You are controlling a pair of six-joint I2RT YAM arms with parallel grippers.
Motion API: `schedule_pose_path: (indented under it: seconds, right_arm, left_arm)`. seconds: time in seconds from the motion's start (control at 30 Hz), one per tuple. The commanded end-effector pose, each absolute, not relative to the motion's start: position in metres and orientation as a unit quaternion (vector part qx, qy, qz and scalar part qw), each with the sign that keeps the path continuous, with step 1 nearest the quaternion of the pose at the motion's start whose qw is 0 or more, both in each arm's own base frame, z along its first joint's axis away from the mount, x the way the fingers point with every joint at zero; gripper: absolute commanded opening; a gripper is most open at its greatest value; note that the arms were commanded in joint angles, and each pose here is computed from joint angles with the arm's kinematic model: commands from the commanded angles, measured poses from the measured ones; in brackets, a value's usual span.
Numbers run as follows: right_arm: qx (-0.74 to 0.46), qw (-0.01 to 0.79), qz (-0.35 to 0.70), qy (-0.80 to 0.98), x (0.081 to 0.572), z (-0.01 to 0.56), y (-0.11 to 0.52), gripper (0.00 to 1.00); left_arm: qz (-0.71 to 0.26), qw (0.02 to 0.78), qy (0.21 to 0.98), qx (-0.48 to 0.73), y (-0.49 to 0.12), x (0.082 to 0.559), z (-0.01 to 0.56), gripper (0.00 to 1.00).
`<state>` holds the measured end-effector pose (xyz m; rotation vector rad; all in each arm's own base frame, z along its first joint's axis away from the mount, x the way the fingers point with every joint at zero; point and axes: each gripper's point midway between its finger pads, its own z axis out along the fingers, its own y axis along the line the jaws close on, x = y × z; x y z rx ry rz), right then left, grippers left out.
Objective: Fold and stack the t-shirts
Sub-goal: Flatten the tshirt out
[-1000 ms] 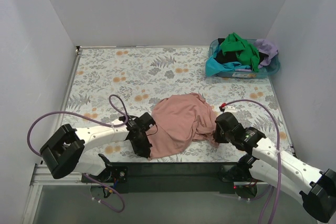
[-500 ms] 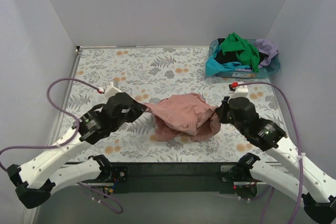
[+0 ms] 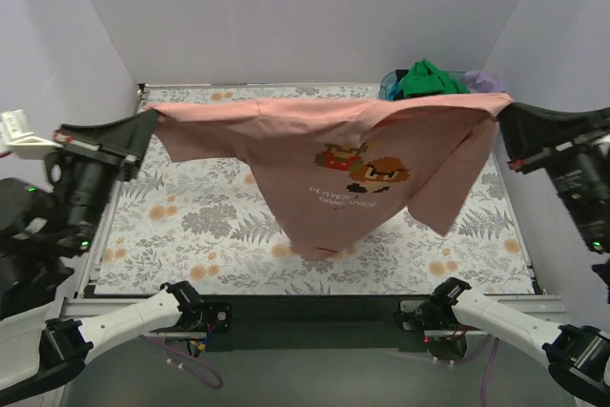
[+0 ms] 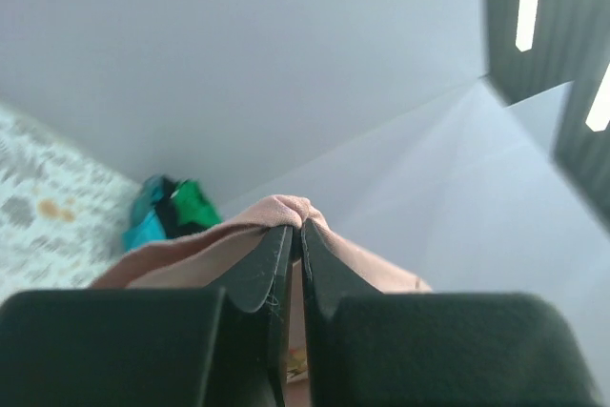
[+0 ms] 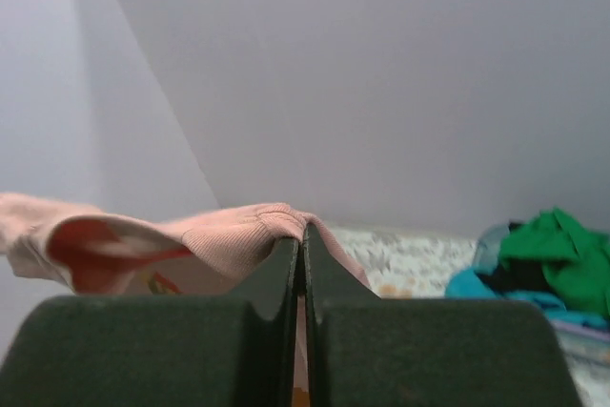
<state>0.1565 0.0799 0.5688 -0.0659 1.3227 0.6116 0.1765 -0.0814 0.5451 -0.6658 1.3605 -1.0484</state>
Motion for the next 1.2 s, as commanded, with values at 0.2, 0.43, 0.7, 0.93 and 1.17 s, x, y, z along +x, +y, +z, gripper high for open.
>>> schedule_pose_path:
  seconds: [0.2, 0.43, 0.7, 0.93, 1.17]
  right_arm:
    - [-0.164, 0.774, 0.378, 0.481, 0.096, 0.651, 0.105, 0.01]
    - [-0.108, 0.770, 0.271, 0.567, 0.193, 0.623, 0.133, 0.01]
    - [-0.110, 0.619, 0.209, 0.749, 0.413, 0.438, 0.224, 0.01]
    - [-0.163, 0.554, 0.251, 0.777, 0.549, 0.314, 0.306, 0.29]
    - [-0.167, 0.549, 0.219, 0.789, 0.550, 0.302, 0.296, 0.98]
  left_arm:
    - [-0.500, 0.661, 0.508, -0.233, -0.042, 0.133, 0.628, 0.00]
    - [-0.350, 0.690, 0.536, -0.338, -0.035, 0.192, 0.587, 0.00]
    - [-0.070, 0.719, 0.549, -0.421, -0.038, 0.278, 0.471, 0.00]
    - [0.002, 0.537, 0.706, -0.462, 0.050, 0.454, 0.276, 0.35]
    - [0.000, 0.375, 0.783, -0.497, 0.075, 0.505, 0.208, 0.92]
